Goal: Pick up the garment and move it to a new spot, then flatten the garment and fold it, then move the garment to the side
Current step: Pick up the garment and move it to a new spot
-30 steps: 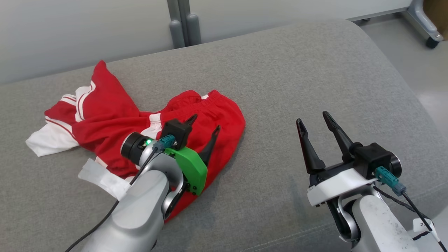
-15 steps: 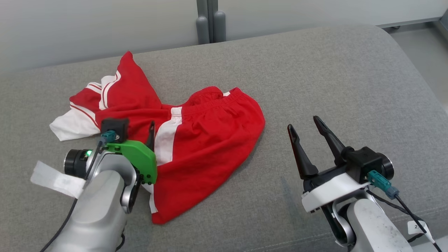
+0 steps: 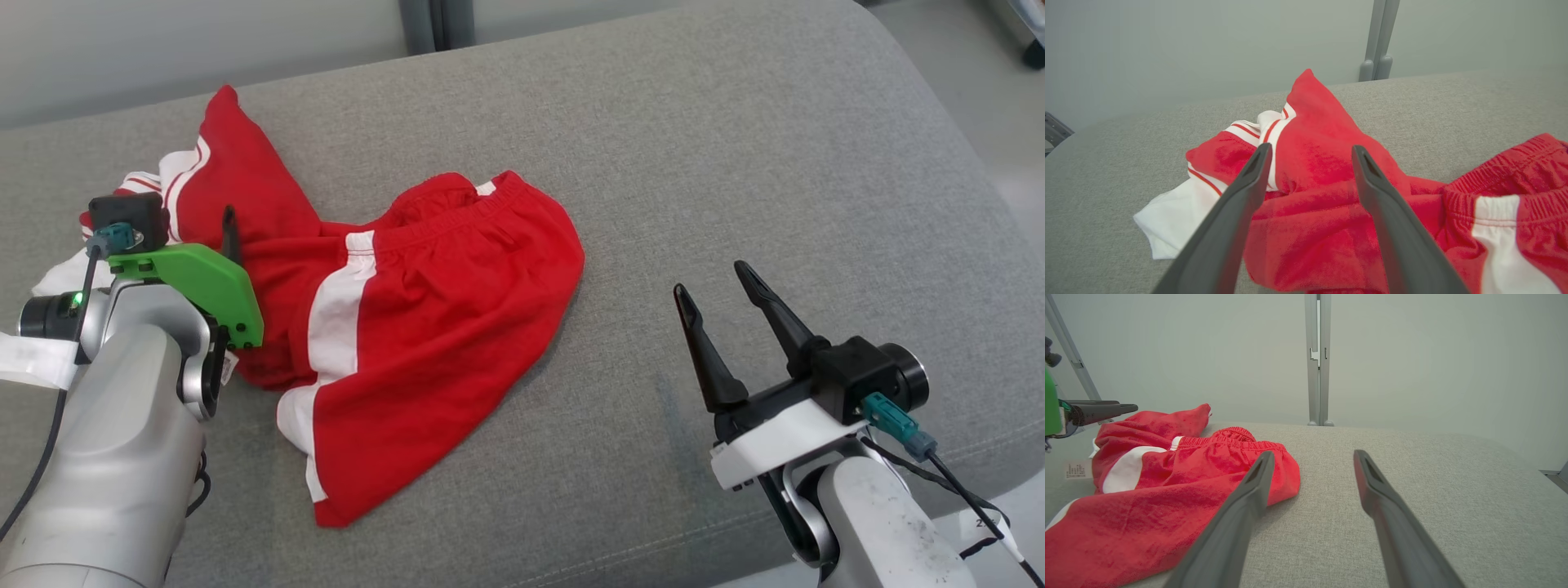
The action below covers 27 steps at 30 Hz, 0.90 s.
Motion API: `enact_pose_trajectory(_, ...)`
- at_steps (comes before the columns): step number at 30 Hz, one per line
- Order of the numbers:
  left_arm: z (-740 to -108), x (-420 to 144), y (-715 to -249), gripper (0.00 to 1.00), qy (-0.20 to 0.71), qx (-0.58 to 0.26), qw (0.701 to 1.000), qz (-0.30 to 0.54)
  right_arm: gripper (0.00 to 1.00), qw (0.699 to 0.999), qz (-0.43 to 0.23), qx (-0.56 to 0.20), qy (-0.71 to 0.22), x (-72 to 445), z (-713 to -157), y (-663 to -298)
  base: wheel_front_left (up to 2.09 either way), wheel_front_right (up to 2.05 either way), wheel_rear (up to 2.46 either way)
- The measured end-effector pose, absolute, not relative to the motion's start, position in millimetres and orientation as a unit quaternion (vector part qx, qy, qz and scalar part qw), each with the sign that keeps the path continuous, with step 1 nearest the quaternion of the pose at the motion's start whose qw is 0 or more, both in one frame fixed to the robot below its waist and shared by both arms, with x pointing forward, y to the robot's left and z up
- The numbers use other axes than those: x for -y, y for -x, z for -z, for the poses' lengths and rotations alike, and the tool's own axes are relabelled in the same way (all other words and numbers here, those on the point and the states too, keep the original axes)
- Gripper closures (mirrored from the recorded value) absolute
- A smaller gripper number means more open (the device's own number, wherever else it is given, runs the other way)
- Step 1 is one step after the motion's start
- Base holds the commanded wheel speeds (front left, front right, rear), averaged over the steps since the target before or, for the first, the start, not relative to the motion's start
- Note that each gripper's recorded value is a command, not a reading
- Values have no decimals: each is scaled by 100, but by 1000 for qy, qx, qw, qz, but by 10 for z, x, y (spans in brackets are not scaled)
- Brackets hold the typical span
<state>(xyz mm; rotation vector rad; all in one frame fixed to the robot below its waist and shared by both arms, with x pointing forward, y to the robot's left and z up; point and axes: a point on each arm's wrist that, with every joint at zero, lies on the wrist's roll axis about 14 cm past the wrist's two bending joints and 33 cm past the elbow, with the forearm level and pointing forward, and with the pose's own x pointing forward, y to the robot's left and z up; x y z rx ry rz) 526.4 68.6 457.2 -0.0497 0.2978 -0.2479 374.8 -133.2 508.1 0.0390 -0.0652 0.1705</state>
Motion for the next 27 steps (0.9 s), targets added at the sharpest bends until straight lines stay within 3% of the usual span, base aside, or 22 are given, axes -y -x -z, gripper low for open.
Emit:
enact_pose_trajectory(7,-4073,-688,-5232,0,6,-235,965,118,0,998,-68,15,-14,1461,-4967,-3773,0,0,0)
enact_pose_trajectory(12,-4028,-653,-5256,0,7,-243,963,119,0,997,-69,16,-13,1458,-4969,-3810,0,0,0)
enact_pose_trajectory(13,-4067,-646,-5297,5,10,-239,964,118,0,997,-75,18,-13,1434,-4983,-3830,0,0,0)
enact_pose_trajectory(14,-4088,-640,-5315,52,11,-237,964,118,0,997,-76,18,-13,1426,-4984,-3836,0,0,0)
enact_pose_trajectory(15,-4108,-631,-5330,68,11,-234,965,119,0,997,-76,19,-13,1423,-4985,-3842,0,0,0)
enact_pose_trajectory(16,-4130,-619,-5341,68,11,-230,966,120,0,997,-76,19,-14,1425,-4985,-3848,0,0,0)
enact_pose_trajectory(17,-4130,-619,-5341,92,11,-230,966,120,0,997,-76,19,-14,1425,-4985,-3848,0,0,0)
enact_pose_trajectory(18,-4149,-606,-5347,100,12,-227,966,121,0,997,-76,19,-14,1424,-4985,-3855,0,0,0)
enact_pose_trajectory(27,-4256,-728,-5345,100,1,-207,972,109,0,995,-89,28,-16,1339,-5039,-3892,0,0,0)
